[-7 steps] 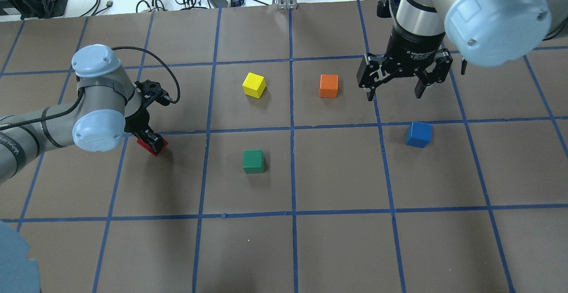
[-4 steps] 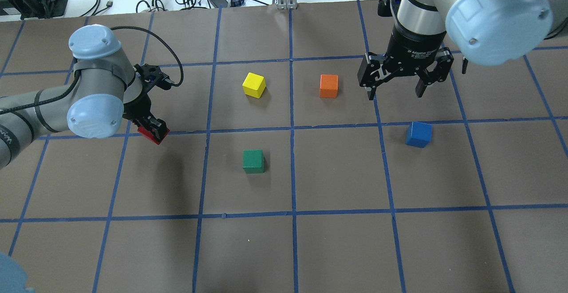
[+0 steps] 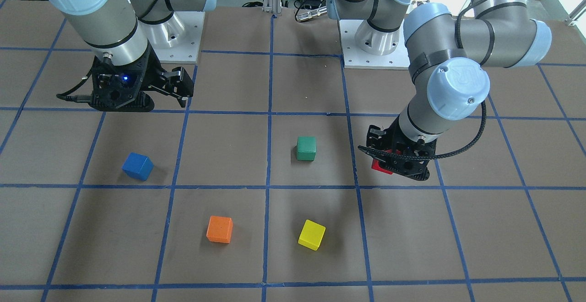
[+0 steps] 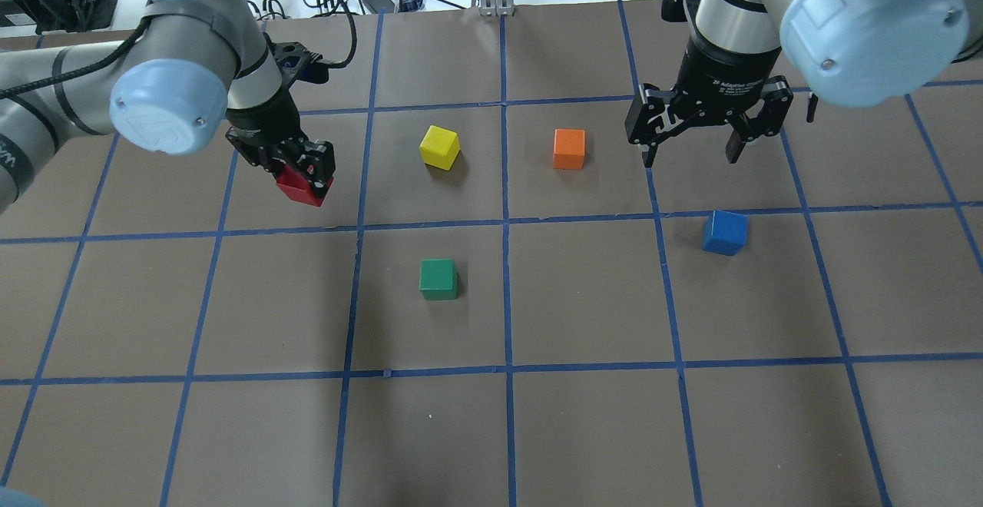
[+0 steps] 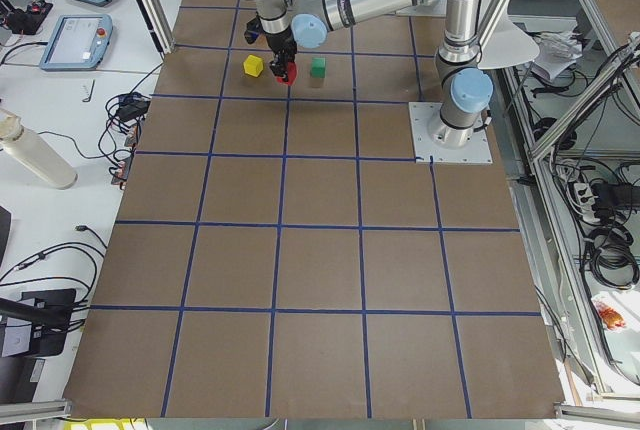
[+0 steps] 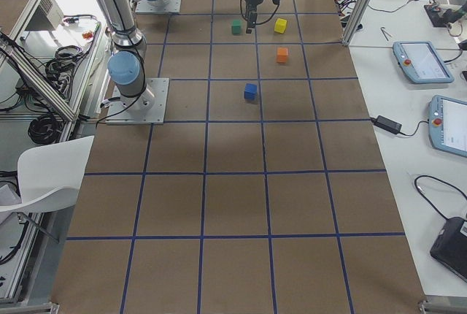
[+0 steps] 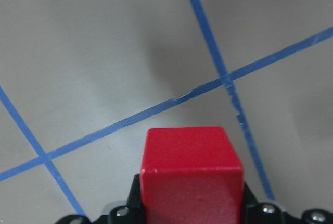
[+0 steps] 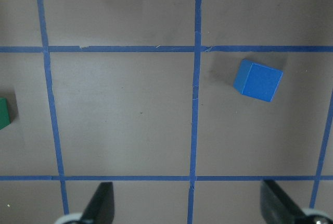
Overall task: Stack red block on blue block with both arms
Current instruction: 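Carry the red cube with the left gripper toward the table centre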
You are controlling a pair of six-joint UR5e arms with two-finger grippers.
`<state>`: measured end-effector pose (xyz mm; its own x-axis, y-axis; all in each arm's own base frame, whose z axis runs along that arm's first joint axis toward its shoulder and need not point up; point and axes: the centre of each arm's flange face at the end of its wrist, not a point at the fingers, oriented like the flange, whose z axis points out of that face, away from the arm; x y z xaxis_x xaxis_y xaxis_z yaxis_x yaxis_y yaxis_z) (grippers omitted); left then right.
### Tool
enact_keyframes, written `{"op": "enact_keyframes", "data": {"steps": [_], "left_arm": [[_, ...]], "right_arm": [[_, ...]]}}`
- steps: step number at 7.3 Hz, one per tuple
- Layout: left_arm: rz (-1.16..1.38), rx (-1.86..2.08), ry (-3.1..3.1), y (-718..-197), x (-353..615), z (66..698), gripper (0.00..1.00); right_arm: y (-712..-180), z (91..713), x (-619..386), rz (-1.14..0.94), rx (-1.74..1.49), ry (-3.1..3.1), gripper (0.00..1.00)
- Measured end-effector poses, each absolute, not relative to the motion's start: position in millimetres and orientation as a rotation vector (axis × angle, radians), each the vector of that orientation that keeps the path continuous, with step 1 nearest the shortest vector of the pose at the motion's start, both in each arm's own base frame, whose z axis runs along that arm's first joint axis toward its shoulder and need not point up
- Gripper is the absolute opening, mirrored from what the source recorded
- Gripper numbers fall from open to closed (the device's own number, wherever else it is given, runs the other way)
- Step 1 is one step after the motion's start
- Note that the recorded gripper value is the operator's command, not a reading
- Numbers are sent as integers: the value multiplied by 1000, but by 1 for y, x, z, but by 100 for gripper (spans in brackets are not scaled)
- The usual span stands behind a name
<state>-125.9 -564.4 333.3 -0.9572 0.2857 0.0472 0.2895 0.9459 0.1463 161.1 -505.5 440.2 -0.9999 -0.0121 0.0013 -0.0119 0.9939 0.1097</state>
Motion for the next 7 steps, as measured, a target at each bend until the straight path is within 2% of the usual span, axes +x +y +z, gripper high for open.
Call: {"op": "enact_keyframes", "data": {"steps": [3,7], "left_arm": [[-257,-217,-3043,-546,-213,336,0],[-290,-100,-3027,-532,-285,305,0]], "right_arm": [[-505,443,161,-162,18,-3138,100],[-505,444,161,-159,16,-3142,100]]}}
